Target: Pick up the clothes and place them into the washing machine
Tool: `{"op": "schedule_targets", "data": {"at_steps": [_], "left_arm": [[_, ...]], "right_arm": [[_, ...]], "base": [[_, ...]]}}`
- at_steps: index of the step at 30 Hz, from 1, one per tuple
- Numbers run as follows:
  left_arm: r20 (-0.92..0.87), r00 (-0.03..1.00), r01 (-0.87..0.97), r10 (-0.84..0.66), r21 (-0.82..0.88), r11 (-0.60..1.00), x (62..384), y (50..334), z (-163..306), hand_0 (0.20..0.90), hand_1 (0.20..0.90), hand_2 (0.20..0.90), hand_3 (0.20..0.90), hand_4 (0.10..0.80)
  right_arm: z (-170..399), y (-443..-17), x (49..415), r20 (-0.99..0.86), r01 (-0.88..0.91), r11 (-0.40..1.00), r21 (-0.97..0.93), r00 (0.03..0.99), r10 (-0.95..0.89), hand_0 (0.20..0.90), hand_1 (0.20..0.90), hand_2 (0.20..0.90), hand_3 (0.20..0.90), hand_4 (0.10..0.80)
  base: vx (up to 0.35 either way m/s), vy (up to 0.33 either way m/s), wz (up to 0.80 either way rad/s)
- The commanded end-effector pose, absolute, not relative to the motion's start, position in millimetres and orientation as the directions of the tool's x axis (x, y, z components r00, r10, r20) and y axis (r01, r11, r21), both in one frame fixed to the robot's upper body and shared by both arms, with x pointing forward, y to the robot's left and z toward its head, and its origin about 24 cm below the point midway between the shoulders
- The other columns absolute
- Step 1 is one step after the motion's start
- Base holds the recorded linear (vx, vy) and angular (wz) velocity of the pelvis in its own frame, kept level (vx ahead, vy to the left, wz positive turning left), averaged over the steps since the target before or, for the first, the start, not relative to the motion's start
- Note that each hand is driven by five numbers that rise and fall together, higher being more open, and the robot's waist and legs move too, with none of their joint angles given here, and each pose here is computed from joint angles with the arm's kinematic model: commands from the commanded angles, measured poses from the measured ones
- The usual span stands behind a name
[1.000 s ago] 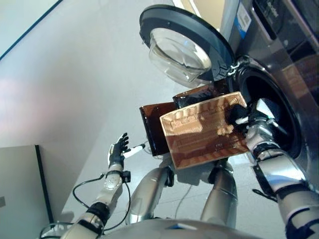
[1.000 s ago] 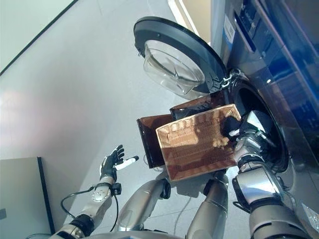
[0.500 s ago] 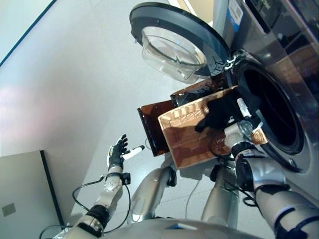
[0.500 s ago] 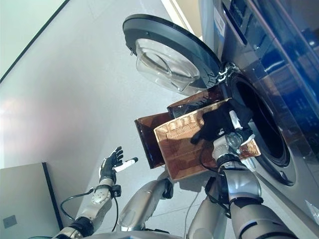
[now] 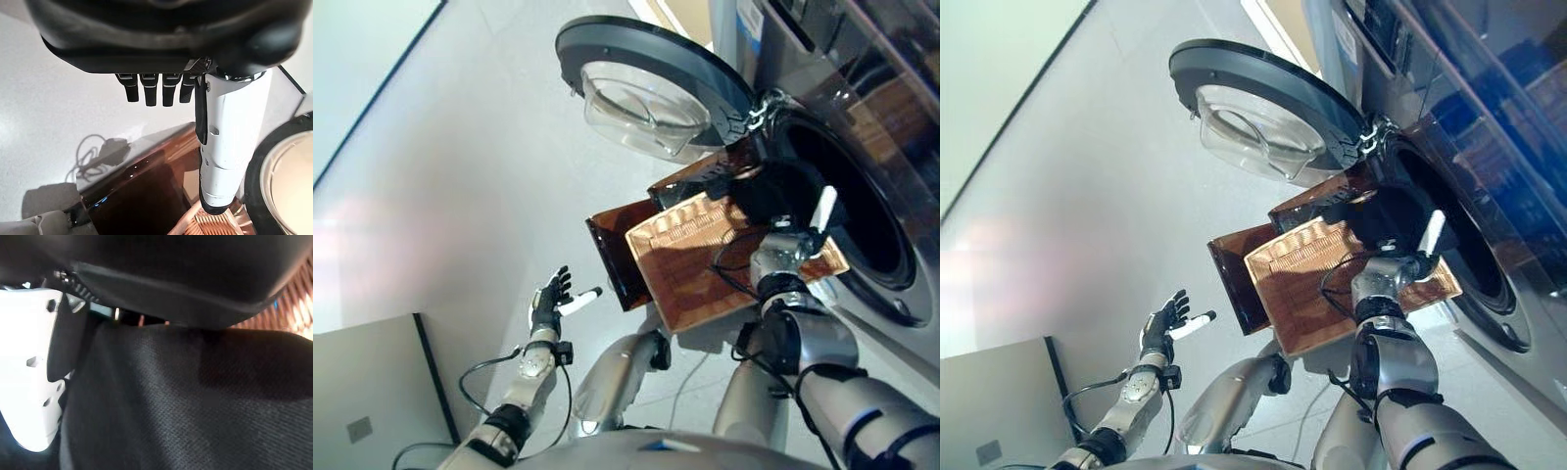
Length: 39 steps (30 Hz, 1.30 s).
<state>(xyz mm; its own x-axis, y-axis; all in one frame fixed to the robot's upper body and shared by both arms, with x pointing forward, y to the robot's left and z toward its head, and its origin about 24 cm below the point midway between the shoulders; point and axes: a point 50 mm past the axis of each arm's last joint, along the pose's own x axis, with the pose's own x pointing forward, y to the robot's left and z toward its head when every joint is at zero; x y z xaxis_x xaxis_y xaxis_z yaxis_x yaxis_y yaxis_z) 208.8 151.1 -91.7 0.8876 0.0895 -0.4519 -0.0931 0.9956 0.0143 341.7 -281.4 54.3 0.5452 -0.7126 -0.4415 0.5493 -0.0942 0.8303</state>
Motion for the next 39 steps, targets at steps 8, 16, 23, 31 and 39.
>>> {"op": "schedule_targets", "data": {"at_steps": [8,16,23,31,39], "left_arm": [[-0.39,0.912,-0.121,0.125,0.035,0.992,188,188,-86,0.9,0.9,0.9,0.9,0.8],[-0.403,0.903,-0.138,0.15,0.059,0.989,185,195,-87,0.9,0.9,0.9,0.9,0.8],[-0.437,0.886,-0.156,0.154,0.032,0.987,184,186,-94,0.9,0.9,0.9,0.9,0.8],[-0.448,0.878,-0.152,0.169,0.074,0.986,181,191,-97,0.9,0.9,0.9,0.9,0.8],[-0.386,0.901,-0.176,0.197,0.09,0.98,185,201,-84,0.9,0.9,0.9,0.9,0.8]], "right_arm": [[327,-364,321,0.326,0.071,0.368,0.927,0.331,-0.885,0.2,0.2,0.2,0.2,0.3],[343,-353,329,0.426,0.212,0.528,0.822,0.386,-0.818,0.9,0.9,0.9,0.9,0.8],[257,-362,352,0.176,0.385,0.409,0.827,0.515,-0.839,0.9,0.9,0.9,0.9,0.8],[235,-370,356,0.14,0.803,0.53,0.273,0.512,-0.847,0.9,0.9,0.9,0.9,0.8],[246,-342,375,0.351,0.737,0.353,-0.577,0.614,-0.707,0.9,0.9,0.9,0.9,0.8]], "base": [[-0.008,0.059,-0.03],[0.013,0.035,-0.04],[0.009,0.007,0.0],[-0.043,-0.009,0.07],[-0.047,-0.028,0.03]]}}
